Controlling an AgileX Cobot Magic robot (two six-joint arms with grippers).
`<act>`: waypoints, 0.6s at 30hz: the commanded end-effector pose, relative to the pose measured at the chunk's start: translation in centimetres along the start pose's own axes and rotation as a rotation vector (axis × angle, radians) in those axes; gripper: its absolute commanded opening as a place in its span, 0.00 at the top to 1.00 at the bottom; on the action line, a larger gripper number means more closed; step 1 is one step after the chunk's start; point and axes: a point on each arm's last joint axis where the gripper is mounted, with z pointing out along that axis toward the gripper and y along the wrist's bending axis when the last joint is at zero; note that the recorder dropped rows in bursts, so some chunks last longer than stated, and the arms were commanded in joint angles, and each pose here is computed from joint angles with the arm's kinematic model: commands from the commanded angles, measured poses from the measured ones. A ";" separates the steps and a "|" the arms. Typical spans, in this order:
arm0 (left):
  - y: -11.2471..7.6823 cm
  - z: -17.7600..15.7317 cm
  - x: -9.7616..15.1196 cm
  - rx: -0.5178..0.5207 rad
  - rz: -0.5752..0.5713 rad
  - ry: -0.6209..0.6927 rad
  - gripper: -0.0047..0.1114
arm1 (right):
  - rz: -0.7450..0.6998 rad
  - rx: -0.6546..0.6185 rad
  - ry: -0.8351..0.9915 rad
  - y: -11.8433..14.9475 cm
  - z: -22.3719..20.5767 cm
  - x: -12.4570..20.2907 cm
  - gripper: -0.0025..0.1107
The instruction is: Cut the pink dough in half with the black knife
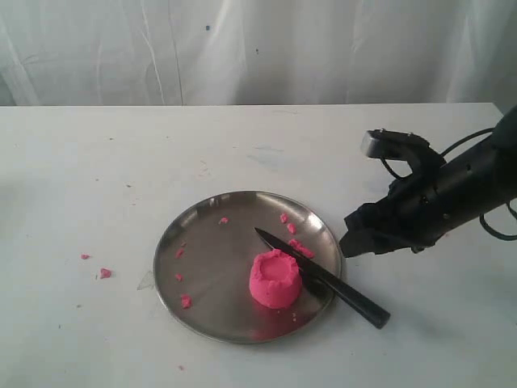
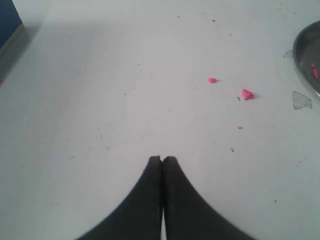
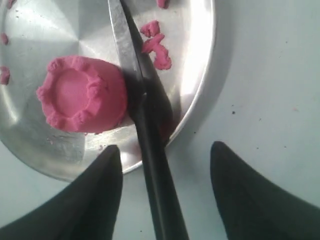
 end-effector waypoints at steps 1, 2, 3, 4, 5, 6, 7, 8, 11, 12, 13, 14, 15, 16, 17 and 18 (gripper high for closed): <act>0.0 0.0 0.0 0.000 -0.011 -0.001 0.96 | 0.022 -0.064 0.069 0.5 -0.2 0.7 0.53; 0.0 0.0 0.0 0.000 -0.011 -0.001 0.96 | 0.028 -0.077 0.089 0.6 -0.1 0.8 0.53; 0.0 0.0 0.0 0.000 -0.011 -0.001 0.96 | 0.029 -0.095 0.108 0.7 -0.1 0.9 0.53; 0.0 0.0 0.0 0.000 -0.011 -0.001 0.96 | 0.029 -0.112 0.126 0.8 0.0 1.0 0.52; 0.0 0.0 0.0 0.000 -0.011 -0.001 0.96 | 0.022 -0.138 0.147 1.0 0.0 1.0 0.52; 0.0 0.0 0.0 0.000 -0.011 -0.001 0.96 | 0.010 -0.154 0.159 1.2 0.1 1.0 0.51; 0.0 0.0 0.0 0.000 -0.011 -0.001 0.96 | -0.003 -0.162 0.165 1.2 0.2 0.9 0.51; 0.0 0.0 0.0 0.000 -0.011 -0.001 0.96 | -0.013 -0.164 0.167 1.2 0.3 0.9 0.50; 0.0 0.0 0.0 0.000 -0.011 -0.001 0.96 | -0.005 -0.160 0.185 0.9 0.9 1.0 0.48; 0.0 0.0 0.0 0.000 -0.011 -0.001 0.96 | 0.003 -0.162 0.194 0.8 1.2 1.1 0.48; 0.0 0.0 0.0 0.000 -0.011 -0.001 0.96 | 0.013 -0.166 0.206 0.7 1.4 1.2 0.48; 0.0 0.0 0.0 0.000 -0.011 -0.001 0.96 | 0.020 -0.174 0.223 0.6 1.7 1.3 0.48; 0.0 0.0 0.0 0.000 -0.011 -0.001 0.96 | 0.025 -0.176 0.231 0.5 2.0 1.4 0.48; 0.0 0.0 0.0 0.000 -0.011 -0.001 0.96 | 0.029 -0.171 0.232 0.3 2.2 1.4 0.48; 0.0 0.0 0.0 0.000 -0.011 -0.001 0.96 | 0.031 -0.160 0.227 0.1 2.4 1.4 0.48; 0.0 0.0 0.0 0.000 -0.011 -0.001 0.96 | 0.028 -0.141 0.215 -0.1 2.5 1.3 0.48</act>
